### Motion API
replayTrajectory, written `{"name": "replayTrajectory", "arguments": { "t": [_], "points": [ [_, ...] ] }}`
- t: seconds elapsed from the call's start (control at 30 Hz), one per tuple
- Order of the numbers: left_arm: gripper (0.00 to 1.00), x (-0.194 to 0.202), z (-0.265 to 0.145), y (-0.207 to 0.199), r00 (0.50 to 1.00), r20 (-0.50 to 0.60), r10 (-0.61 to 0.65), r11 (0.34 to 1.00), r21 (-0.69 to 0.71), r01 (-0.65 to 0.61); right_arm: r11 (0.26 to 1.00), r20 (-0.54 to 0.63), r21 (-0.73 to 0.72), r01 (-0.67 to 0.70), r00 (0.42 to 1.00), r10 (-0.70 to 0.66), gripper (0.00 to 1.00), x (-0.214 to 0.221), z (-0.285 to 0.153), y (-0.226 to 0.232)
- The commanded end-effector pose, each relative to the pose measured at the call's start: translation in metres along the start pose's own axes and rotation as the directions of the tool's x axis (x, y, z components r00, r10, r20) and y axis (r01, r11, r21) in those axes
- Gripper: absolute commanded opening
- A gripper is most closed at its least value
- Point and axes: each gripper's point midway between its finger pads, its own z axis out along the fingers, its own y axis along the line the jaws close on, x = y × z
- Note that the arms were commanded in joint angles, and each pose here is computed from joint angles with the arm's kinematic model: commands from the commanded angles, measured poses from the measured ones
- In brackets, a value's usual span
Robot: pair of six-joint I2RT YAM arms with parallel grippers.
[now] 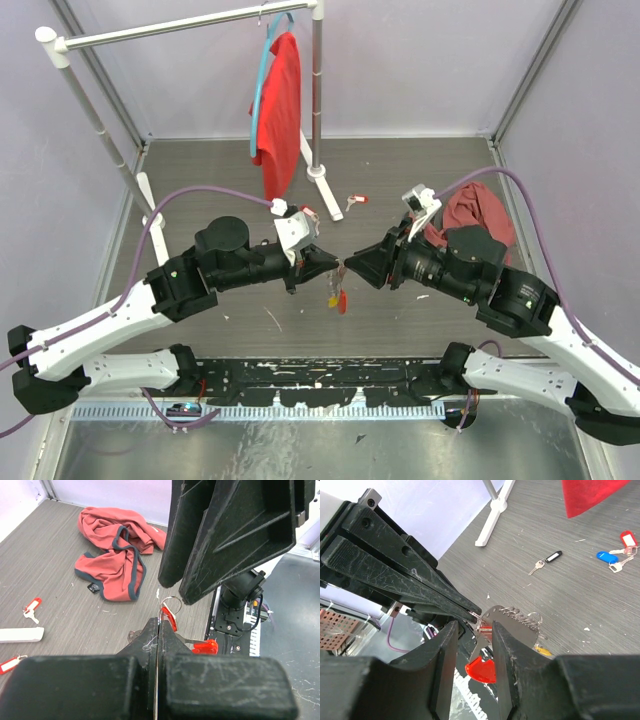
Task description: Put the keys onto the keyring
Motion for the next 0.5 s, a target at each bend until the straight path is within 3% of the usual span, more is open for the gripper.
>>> {"name": "replayTrajectory", "arguments": {
  "t": [0.0, 0.17, 0.33, 0.47],
  "points": [
    [0.00, -0.0184, -0.0020, -0.0052, 0.997, 0.072, 0.006, 1.000, 0.022, -0.007, 0.999, 0.017, -0.047, 0.002, 1.000, -0.001, 0.39, -0.0103, 0.0056, 0.0123],
    [0.00, -0.0196, -0.0007, -0.0041, 0.997, 0.074, 0.009, 1.000, 0.018, -0.010, 0.999, 0.006, -0.037, 0.008, 1.000, -0.007, 0.36, -0.0085, 0.0059, 0.0103],
    [0.00, -0.0193, 0.0024, -0.0035, 0.997, 0.069, 0.016, 1.000, 0.018, -0.017, 0.999, 0.005, -0.034, 0.008, 1.000, -0.007, 0.20, -0.0087, 0.0038, 0.0099],
    [0.00, -0.0196, 0.0024, -0.0029, 0.998, 0.067, 0.020, 1.000, 0.017, -0.021, 1.000, 0.012, -0.025, 0.006, 1.000, -0.006, 0.22, -0.0102, 0.0010, 0.0086]
  ]
}}
